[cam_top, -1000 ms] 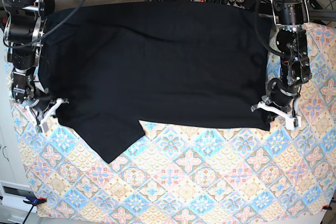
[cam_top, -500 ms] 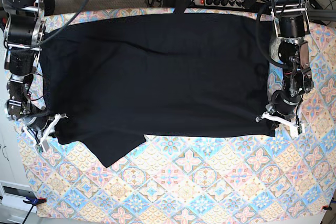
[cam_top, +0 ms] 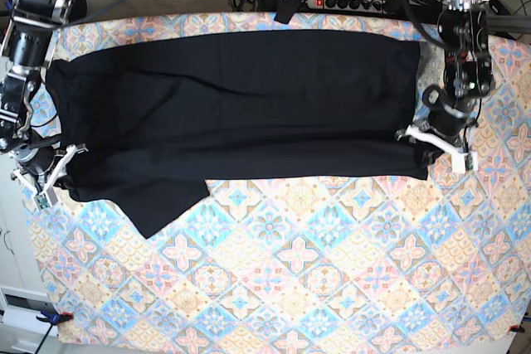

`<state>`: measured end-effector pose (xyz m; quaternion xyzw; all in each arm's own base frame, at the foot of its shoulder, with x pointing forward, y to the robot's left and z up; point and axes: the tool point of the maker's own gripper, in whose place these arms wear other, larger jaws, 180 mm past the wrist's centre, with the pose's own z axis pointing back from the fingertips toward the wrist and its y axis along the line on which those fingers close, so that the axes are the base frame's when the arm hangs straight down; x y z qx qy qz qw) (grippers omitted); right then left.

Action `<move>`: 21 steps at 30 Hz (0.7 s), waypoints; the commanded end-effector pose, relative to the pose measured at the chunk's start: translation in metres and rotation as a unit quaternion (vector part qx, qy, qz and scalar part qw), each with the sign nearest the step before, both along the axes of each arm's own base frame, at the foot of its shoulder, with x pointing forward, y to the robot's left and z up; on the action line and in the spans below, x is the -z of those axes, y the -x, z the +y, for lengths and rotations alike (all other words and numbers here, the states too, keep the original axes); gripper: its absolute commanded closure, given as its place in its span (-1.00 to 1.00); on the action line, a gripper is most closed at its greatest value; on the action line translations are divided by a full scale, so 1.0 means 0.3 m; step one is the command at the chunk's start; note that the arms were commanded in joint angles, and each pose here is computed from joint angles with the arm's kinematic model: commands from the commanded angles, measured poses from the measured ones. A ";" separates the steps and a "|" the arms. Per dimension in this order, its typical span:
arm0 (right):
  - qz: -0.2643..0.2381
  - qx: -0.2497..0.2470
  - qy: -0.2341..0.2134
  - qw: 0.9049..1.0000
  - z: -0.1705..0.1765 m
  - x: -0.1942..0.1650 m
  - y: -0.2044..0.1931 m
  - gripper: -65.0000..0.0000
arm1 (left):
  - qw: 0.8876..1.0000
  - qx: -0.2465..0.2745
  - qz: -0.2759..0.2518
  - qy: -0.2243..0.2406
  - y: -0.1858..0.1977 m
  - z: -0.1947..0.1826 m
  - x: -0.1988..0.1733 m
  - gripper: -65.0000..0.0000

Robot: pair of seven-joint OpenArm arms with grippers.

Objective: Fold the T-shirt properly
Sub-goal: 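Fold the grasped side edges over toward the shoulder edge with both grippers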

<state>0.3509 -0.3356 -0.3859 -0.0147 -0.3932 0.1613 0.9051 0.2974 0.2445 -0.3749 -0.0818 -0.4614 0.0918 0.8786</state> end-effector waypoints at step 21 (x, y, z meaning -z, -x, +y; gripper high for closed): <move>0.049 0.006 0.050 0.998 -0.084 0.059 0.311 0.96 | 0.994 0.014 0.093 -0.053 0.273 0.041 0.152 1.00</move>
